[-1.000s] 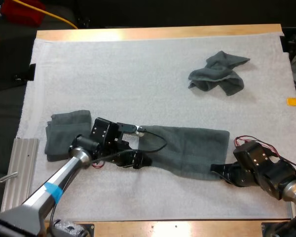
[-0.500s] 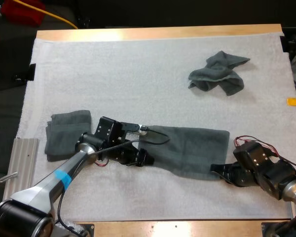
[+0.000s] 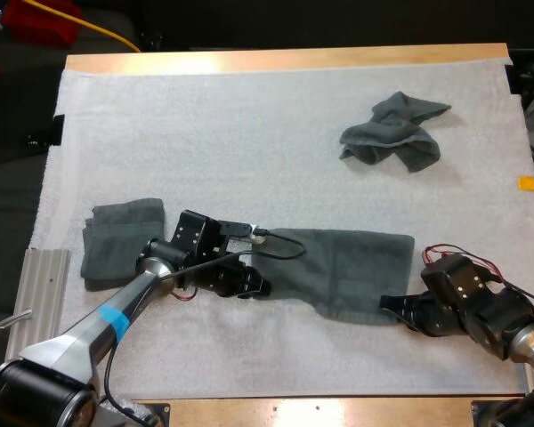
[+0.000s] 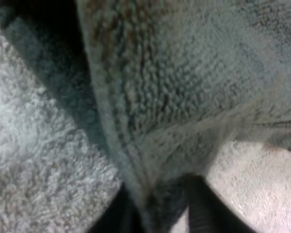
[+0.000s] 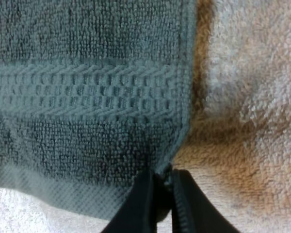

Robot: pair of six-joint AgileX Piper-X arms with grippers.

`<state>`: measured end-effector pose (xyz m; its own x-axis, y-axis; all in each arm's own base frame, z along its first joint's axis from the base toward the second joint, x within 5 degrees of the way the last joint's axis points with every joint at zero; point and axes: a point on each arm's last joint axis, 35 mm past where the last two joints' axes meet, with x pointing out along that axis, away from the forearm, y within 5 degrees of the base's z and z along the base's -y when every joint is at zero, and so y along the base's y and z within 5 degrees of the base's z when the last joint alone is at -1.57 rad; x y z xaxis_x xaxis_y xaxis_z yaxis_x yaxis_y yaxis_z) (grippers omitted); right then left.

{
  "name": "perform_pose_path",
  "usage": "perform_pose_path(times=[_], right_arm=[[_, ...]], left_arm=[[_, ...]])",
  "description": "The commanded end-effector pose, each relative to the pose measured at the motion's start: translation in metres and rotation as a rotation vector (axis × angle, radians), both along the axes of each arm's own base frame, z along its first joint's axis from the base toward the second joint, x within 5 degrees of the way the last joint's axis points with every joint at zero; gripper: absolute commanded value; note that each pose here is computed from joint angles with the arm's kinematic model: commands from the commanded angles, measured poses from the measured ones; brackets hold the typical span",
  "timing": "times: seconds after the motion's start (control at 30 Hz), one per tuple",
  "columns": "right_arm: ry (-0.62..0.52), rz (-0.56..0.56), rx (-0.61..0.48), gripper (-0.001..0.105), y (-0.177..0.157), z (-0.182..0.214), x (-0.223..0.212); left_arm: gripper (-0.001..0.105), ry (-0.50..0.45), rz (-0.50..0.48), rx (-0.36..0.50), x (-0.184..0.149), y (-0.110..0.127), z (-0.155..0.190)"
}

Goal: Pick towel from pile, fold and stack

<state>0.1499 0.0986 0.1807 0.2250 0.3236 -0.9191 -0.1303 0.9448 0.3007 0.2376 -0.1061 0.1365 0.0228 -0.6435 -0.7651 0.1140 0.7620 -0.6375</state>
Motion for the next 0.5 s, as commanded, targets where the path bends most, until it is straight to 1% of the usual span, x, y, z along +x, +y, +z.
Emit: perform_pose_path(times=[0.0, 0.13, 0.27, 0.37, 0.47], right_arm=[[-0.01, 0.011, -0.006, 0.001, 0.0, 0.001, 0.0], [-0.017, 0.011, -0.002, 0.001, 0.0, 0.001, 0.0], [-0.054, 0.011, 0.02, 0.001, 0.003, 0.005, 0.005], [-0.091, 0.017, 0.038, 0.001, 0.006, 0.014, 0.01], [-0.156, 0.043, 0.035, 0.001, 0.011, 0.03, 0.019]], left_arm=[[0.0, -0.008, 0.001, -0.003, 0.0, -0.001, 0.0], [0.0, -0.005, -0.005, -0.002, 0.0, -0.001, 0.0], [0.0, 0.01, -0.025, -0.037, -0.004, -0.001, 0.007], [0.0, -0.032, -0.047, -0.046, -0.009, 0.001, 0.021], [0.0, -0.073, -0.052, -0.06, -0.015, 0.003, 0.038]])
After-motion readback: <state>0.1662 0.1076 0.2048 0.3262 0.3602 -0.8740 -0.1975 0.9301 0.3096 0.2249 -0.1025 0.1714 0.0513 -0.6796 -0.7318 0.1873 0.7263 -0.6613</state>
